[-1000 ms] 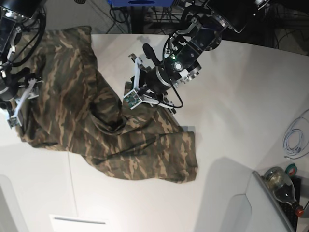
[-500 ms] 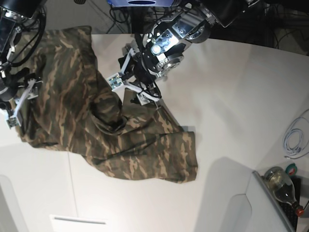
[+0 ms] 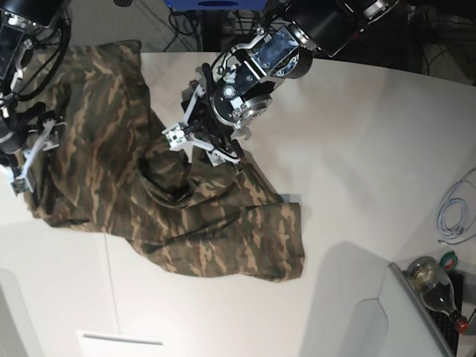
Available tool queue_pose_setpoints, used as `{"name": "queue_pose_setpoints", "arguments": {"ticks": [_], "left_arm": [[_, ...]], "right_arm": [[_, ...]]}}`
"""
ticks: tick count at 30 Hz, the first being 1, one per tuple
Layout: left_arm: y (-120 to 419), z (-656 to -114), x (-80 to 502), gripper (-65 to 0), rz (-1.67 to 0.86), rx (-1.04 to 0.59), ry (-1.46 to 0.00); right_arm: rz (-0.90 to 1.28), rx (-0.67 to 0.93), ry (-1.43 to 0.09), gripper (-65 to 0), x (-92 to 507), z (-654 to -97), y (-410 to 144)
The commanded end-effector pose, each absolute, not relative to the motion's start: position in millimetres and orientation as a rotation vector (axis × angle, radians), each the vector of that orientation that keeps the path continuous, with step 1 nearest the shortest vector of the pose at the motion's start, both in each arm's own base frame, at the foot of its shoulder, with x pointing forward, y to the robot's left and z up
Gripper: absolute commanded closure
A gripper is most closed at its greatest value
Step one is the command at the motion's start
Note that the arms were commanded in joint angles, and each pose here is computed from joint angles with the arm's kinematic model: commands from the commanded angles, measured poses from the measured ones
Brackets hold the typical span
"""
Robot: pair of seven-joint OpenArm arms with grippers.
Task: Layout the t-shirt on the table in an organized manner, then fold the t-shirt properly
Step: 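Move the left gripper to the shirt edge and smooth it flat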
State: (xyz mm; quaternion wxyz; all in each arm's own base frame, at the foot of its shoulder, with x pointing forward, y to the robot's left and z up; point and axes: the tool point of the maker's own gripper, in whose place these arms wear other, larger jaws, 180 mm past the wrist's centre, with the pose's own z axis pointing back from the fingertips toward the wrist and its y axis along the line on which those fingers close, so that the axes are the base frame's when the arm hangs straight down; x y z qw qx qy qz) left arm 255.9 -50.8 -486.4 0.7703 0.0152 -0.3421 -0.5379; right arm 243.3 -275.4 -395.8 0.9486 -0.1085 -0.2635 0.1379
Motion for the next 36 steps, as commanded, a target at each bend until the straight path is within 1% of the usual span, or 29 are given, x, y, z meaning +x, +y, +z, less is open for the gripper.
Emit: {"name": "queue_pose_setpoints", "arguments": {"ticks": [1, 4, 6, 8, 9, 10, 12, 16, 17, 18, 21, 25, 29, 33, 36], "left_arm": [[-40, -492, 256, -26.5, -1.174, 0.07, -0.704], [-35, -492, 255, -10.4, -1.179, 0.081, -0.699], [-32, -486, 257, 0.0, -1.18, 0.088, -0.718], [-21, -483, 253, 0.0, -1.181, 0.108, -0.71], [-12, -480, 252, 0.0, -1.179, 0.134, -0.695], [-5, -475, 253, 0.0, -1.175, 0.159, -0.687], [13, -466, 255, 0.0, -1.175, 0.209, -0.678], [51, -451, 254, 0.0, -1.176, 0.291, -0.653], [62, -446, 257, 0.0, -1.16, 0.313, -0.654], [72, -443, 257, 0.0, -1.137, 0.328, -0.646], [106, -429, 260, 0.0, -1.047, 0.371, -0.656], [140, -434, 249, 0.0, -1.008, 0.395, -0.586], [149, -446, 228, 0.0, -1.018, 0.369, -0.517], [150, -456, 208, 0.0, -1.012, 0.34, -0.476], [138, -464, 190, 0.0, -0.998, 0.299, -0.455]], "right_arm": [[0.285, -0.221, -0.562, -46.1, 248, -390, -274], [0.277, -0.205, -0.558, -46.1, 246, -395, -269], [0.266, -0.175, -0.522, -45.9, 241, -410, -267], [0.248, -0.133, -0.48, -45.6, 238, -429, -264], [0.231, -0.112, -0.457, -43.8, 236, -438, -265], [0.221, -0.088, -0.43, -39.9, 236, -449, -264], [0.2, -0.045, -0.381, -29.4, 234, -469, -264], [0.175, 0.003, -0.356, -5.9, 239, -489, -270], [0.172, 0.006, -0.352, -1.7, 240, -491, -272], [0.17, 0.004, -0.347, 0.0, 241, -491, -277], [0.166, -0.015, -0.336, -0.8, 244, -490, -293], [0.163, -0.024, -0.319, -0.8, 250, -489, -308], [0.161, -0.022, -0.315, -0.8, 264, -486, -316], [0.252, -0.044, -0.294, -0.8, 274, -483, -311], [0.298, -0.055, -0.287, -0.8, 270, -483, -304]]}}
